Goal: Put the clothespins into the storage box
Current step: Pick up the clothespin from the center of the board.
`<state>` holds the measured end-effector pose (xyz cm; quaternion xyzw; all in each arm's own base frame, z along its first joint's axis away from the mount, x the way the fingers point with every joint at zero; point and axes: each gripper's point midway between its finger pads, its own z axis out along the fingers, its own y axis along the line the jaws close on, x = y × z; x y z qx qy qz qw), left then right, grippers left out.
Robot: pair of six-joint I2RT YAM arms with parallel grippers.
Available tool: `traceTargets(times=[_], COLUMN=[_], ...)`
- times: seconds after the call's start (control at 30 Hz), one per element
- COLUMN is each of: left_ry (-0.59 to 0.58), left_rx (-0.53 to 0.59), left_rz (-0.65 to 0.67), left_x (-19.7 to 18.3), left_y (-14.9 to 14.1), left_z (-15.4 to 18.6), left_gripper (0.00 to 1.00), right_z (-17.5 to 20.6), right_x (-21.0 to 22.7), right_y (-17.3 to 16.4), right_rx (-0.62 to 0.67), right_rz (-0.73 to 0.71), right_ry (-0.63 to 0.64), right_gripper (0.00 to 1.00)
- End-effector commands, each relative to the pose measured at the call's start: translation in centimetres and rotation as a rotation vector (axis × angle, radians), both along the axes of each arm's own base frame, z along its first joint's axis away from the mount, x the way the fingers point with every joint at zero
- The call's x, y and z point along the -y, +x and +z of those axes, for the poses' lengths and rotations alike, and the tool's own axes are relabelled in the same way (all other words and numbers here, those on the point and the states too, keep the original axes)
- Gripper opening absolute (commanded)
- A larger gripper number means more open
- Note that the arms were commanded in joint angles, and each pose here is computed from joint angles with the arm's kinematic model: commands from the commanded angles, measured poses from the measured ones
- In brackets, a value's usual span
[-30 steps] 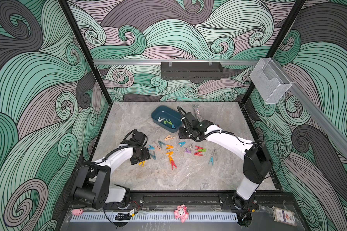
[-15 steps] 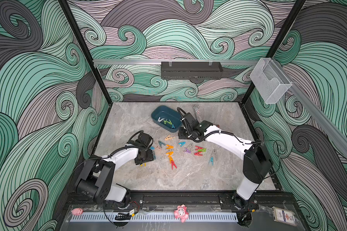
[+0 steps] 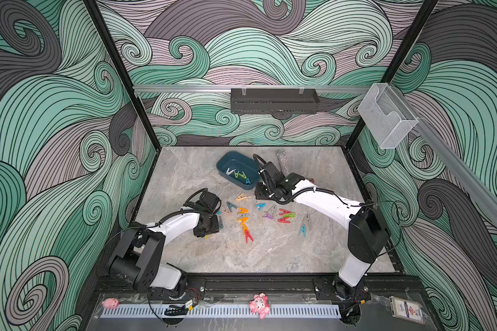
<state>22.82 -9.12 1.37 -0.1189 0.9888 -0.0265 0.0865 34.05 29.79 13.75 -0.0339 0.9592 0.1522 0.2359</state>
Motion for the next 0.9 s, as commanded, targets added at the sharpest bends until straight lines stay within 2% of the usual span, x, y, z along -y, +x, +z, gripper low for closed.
traceTargets(times=[0.0, 0.37, 0.87], left_ry=[0.043, 0.076, 0.059], left_rx=[-0.049, -0.045, 0.017], left_rz=[0.016, 0.022, 0.025], left_x=[-0.7, -1.4, -1.2], left_y=[-1.1, -1.1, -0.2], left_z=[-0.4, -0.1, 1.7], left_gripper=[0.49, 0.33, 0.3], right_z=[-0.4, -0.8, -0.8], right_x=[0.0, -0.2, 0.0], right_y=[0.2, 0.3, 0.1], right_rx=[0.002, -0.004, -0.001], right_rz=[-0.017, -0.018, -0.021], right_ry=[-0.014, -0.014, -0.017], right_gripper=[0.48, 0.49, 0.48])
